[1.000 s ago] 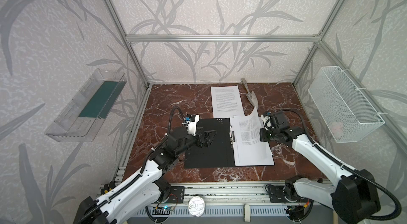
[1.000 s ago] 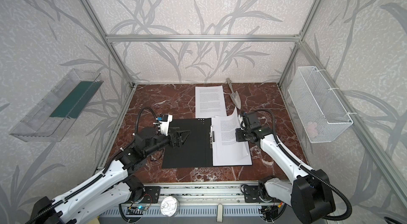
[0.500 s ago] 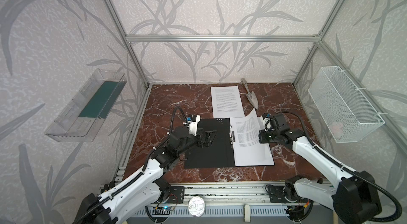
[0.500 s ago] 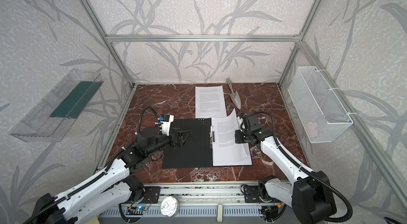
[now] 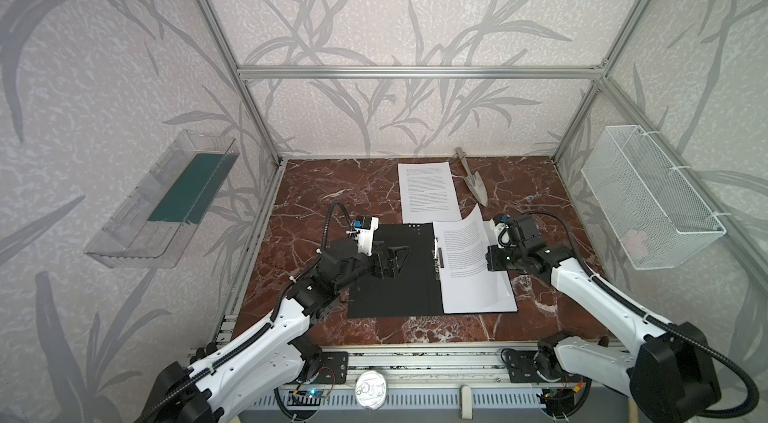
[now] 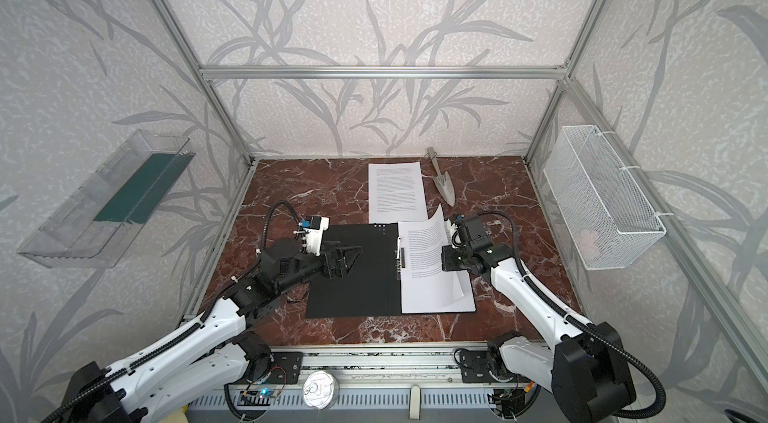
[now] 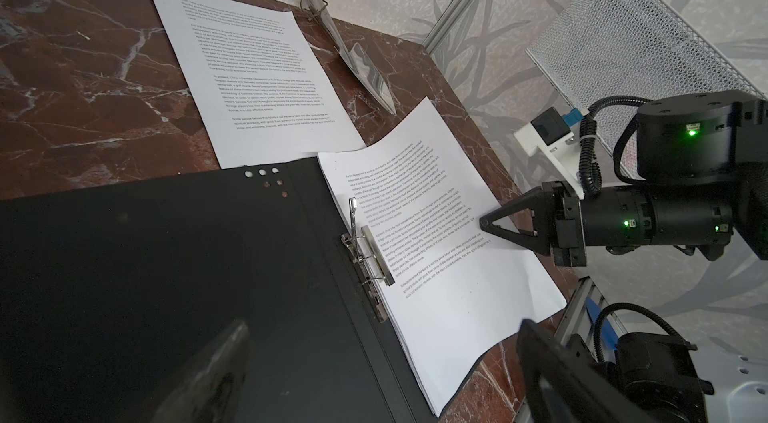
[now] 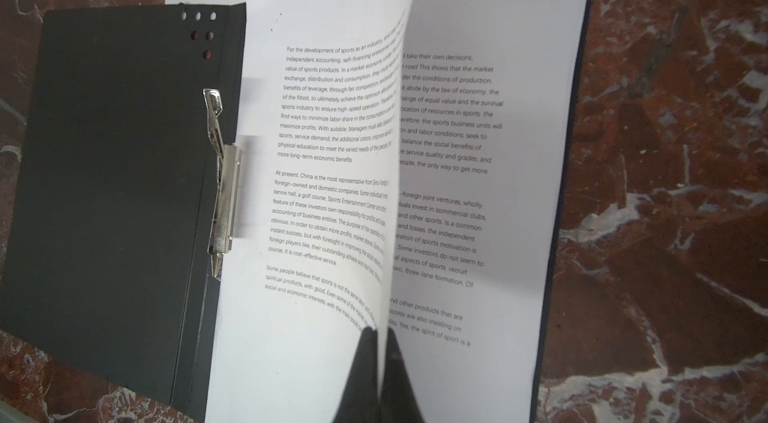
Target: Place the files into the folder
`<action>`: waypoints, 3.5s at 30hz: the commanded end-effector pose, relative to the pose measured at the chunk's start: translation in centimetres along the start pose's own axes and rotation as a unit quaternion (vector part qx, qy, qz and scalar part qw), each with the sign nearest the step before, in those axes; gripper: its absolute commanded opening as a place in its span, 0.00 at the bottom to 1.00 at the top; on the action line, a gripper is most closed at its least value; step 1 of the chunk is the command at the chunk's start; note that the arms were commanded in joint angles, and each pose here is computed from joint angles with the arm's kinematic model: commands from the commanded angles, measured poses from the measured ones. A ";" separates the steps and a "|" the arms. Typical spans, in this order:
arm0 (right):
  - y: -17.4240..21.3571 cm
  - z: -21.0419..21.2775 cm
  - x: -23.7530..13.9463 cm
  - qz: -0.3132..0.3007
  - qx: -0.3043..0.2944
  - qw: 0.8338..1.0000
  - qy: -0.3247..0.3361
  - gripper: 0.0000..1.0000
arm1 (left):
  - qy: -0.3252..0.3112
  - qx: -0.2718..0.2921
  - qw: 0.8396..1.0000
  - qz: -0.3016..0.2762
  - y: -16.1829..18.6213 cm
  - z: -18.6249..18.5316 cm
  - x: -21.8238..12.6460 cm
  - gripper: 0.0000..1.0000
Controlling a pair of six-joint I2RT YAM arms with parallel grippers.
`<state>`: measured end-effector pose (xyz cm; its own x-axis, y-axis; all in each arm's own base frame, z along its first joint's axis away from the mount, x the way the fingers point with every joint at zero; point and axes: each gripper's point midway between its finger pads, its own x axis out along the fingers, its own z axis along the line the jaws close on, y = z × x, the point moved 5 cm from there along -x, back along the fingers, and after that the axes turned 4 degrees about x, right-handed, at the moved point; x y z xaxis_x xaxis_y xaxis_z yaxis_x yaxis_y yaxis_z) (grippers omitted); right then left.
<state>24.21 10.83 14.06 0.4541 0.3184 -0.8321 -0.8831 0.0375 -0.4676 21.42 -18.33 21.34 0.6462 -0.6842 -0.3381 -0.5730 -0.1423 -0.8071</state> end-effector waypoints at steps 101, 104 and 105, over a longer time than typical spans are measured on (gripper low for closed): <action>-14.7 4.3 17.4 0.013 0.066 0.992 -0.110 1.00 | -0.035 -0.187 0.936 0.295 -3.4 17.3 25.7 0.84; -14.6 4.3 17.6 0.018 0.068 0.991 -0.114 1.00 | 0.002 -0.200 0.940 0.275 -4.3 17.3 26.0 0.84; -14.5 4.3 17.7 0.019 0.068 0.991 -0.116 0.99 | 0.012 -0.198 0.943 0.268 -4.7 17.2 26.0 0.84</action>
<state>44.44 19.83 8.11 0.4212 0.5126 -0.7483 -0.9006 0.1389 -0.4118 49.34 -23.01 8.47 0.2293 -0.6956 -0.6809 -0.9539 -0.0215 -0.2993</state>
